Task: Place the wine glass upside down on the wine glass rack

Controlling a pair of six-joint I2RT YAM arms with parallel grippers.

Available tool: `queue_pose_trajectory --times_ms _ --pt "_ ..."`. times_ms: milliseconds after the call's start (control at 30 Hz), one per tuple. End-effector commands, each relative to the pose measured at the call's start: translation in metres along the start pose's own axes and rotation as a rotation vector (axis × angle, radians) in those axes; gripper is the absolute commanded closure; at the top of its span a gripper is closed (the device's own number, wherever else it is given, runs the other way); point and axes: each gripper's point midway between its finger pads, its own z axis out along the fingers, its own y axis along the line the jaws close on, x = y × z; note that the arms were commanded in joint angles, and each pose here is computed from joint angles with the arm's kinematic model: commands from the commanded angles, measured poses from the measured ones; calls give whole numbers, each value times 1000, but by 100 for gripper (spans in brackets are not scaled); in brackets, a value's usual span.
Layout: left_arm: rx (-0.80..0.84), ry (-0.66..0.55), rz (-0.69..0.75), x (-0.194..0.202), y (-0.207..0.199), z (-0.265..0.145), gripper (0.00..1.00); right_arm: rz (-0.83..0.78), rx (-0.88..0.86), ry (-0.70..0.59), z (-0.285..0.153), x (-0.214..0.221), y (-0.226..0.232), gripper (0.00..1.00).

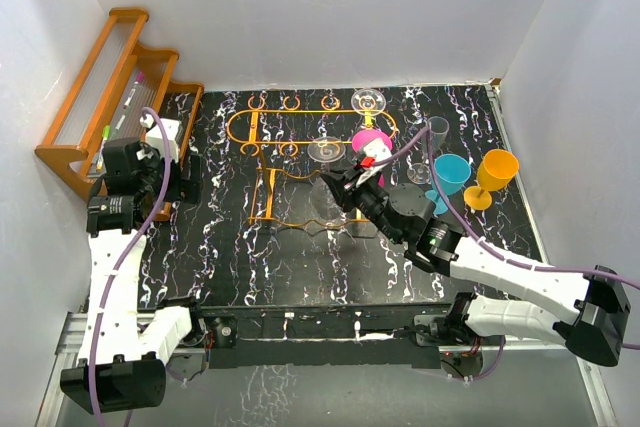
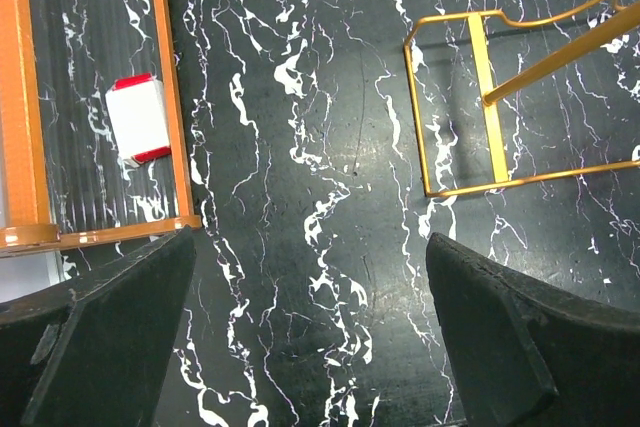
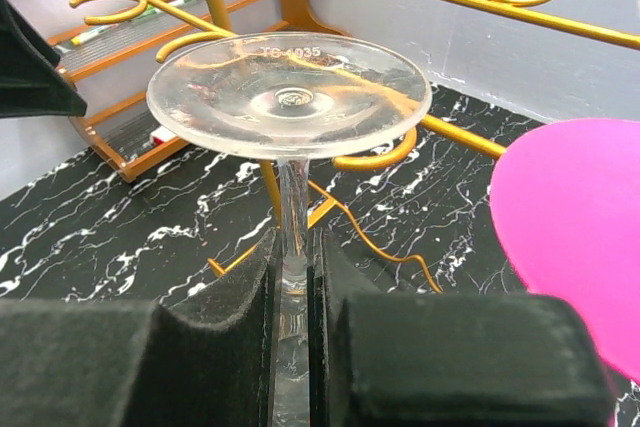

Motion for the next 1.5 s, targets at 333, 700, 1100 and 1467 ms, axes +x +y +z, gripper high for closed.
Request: queue_pose_trajectory --times_ms 333,700,1100,1467 --pt "2 20 5 10 0 4 3 47 117 -192 4 -59 -18 92" --pt "7 29 -1 11 0 9 3 32 112 -136 11 -40 -16 83" --pt "12 59 -13 11 2 12 3 77 -7 -133 -8 -42 1 64" --pt "-68 161 -67 22 17 9 3 128 -231 8 -74 -49 28 2"
